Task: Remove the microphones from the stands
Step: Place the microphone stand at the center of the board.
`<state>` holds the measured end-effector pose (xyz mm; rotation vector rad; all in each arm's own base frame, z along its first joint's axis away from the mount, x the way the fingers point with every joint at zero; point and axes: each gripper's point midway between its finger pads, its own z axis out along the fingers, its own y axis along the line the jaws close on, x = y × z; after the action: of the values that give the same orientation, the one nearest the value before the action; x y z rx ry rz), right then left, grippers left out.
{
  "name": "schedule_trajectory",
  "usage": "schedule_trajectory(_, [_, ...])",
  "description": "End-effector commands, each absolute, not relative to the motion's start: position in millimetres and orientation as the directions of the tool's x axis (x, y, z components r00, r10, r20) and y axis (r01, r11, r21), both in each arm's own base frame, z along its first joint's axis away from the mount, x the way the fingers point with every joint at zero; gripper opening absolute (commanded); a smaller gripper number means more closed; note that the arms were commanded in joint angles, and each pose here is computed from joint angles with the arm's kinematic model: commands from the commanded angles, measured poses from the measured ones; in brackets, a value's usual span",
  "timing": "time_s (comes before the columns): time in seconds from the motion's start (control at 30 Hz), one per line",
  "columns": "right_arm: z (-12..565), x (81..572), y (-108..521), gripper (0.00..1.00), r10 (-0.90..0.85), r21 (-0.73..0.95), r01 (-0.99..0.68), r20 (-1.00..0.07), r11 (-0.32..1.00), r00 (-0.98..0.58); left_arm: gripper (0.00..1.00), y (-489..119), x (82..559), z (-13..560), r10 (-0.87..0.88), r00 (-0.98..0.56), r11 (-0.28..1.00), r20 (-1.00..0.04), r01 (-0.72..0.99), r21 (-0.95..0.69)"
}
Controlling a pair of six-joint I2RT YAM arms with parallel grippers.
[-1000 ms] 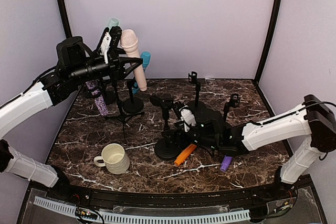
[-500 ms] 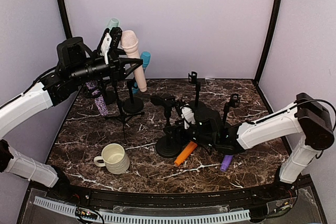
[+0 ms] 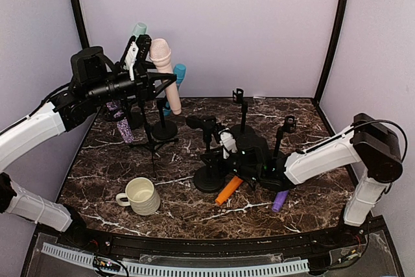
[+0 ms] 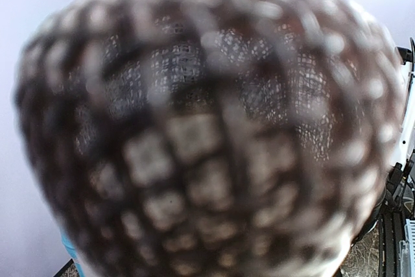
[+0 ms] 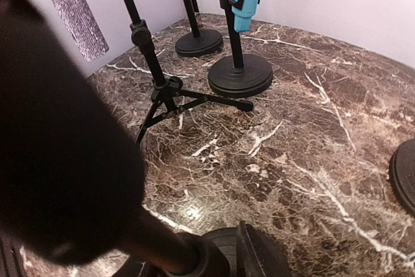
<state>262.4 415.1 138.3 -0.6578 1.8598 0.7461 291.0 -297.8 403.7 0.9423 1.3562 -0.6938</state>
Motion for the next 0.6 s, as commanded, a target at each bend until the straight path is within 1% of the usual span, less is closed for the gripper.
schedule_trajectory(0.0, [159,278,418,0.26,-0.051,0.192,-0.704,-0.950,0.684,-0.308,0.05,-293,282,415,0.092,0.160,0.479,-0.983,0.859,0.184])
schedule_trajectory(0.13, [169,289,414,0.11,-0.039,0.164,-0.677,-0.961,0.717,-0.274,0.05,-292,281,416,0.091,0.163,0.484,-0.982,0.855,0.187])
schedule_trajectory(0.27, [188,313,410,0.02,-0.021,0.134,-0.640,-0.973,0.756,-0.230,0.05,-290,279,415,0.090,0.159,0.483,-0.983,0.856,0.183])
schedule_trajectory(0.3, [193,320,410,0.00,-0.017,0.131,-0.634,-0.975,0.763,-0.221,0.05,-290,279,415,0.089,0.158,0.483,-0.983,0.857,0.181])
schedule_trajectory(0.57, [227,381,406,0.00,0.011,0.083,-0.593,-0.992,0.801,-0.123,0.05,-291,278,408,0.099,0.143,0.478,-0.985,0.861,0.173])
